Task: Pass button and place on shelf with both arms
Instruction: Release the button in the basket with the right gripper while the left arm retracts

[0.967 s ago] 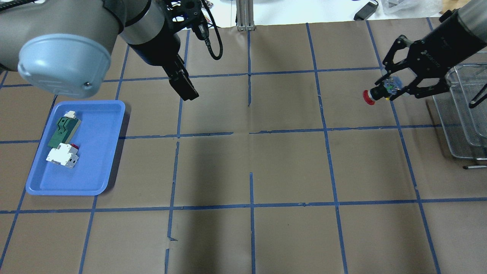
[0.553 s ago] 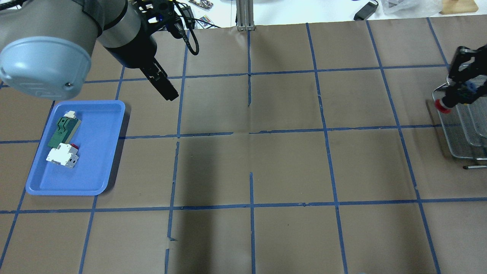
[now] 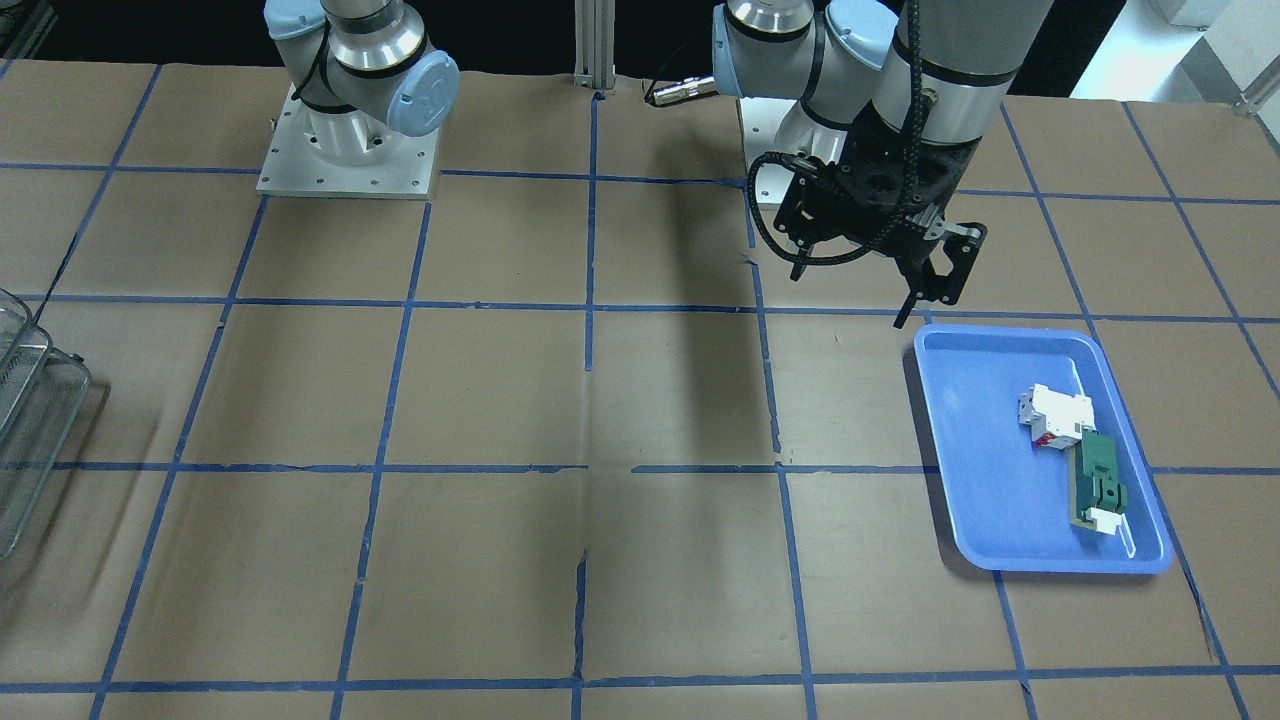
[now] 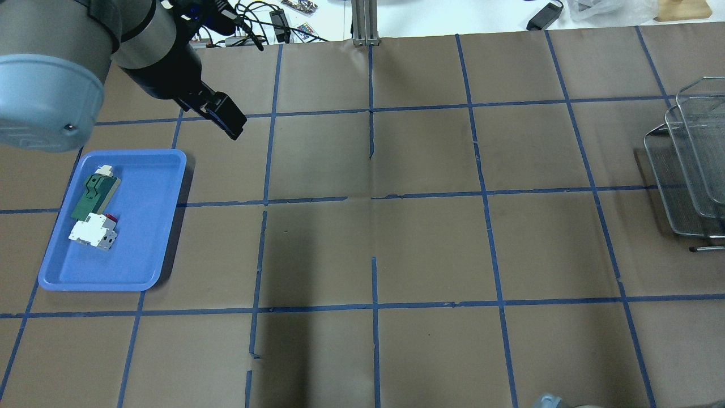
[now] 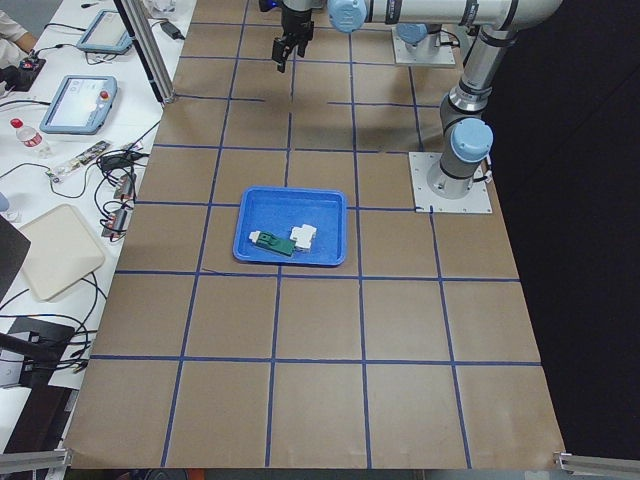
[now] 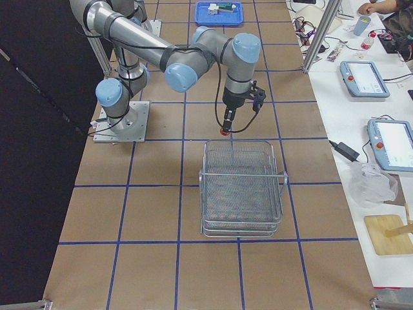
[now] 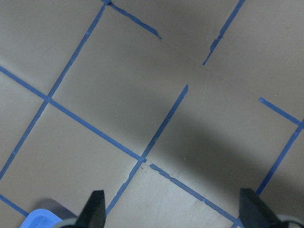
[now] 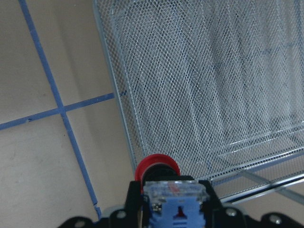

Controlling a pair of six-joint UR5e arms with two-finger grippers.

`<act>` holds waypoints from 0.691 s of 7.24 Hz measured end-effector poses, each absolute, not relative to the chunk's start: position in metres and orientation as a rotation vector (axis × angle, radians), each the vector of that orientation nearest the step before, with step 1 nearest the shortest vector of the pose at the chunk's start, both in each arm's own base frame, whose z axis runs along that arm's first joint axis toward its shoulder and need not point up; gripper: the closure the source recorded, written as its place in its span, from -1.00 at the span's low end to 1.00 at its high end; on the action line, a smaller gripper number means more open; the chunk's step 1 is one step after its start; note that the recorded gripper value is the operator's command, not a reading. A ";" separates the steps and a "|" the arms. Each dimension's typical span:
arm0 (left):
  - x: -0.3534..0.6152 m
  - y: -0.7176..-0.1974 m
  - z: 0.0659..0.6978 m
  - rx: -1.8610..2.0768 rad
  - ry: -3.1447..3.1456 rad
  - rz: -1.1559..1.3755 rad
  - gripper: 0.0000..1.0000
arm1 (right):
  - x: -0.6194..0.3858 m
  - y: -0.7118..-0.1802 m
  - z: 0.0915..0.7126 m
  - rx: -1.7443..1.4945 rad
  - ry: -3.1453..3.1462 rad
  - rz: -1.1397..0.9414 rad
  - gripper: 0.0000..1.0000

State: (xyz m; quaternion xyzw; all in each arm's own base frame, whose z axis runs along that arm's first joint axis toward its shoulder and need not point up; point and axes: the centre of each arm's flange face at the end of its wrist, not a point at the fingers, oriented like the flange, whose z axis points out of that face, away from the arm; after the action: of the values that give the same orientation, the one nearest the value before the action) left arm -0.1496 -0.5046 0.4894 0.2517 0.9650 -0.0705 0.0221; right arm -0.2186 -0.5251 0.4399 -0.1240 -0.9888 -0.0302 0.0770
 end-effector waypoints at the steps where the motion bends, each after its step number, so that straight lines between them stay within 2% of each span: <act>1: -0.147 -0.503 0.491 0.617 3.016 -0.218 -1.00 | -0.231 -0.531 0.430 -0.367 -2.954 -0.078 1.00; 4: -0.146 -0.495 0.497 0.233 3.085 -0.191 -1.00 | -0.268 -0.538 0.408 -0.338 -2.952 -0.048 1.00; 5: -0.148 -0.492 0.499 0.112 3.121 -0.164 -1.00 | -0.273 -0.542 0.402 -0.331 -2.951 -0.040 0.80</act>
State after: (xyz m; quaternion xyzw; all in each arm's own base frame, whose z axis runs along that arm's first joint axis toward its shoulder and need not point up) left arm -0.1483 -0.4917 0.4987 0.0358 0.9980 -0.0524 0.0071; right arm -0.2727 -0.5416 0.4023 -0.1110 -0.9900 -0.0135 0.0856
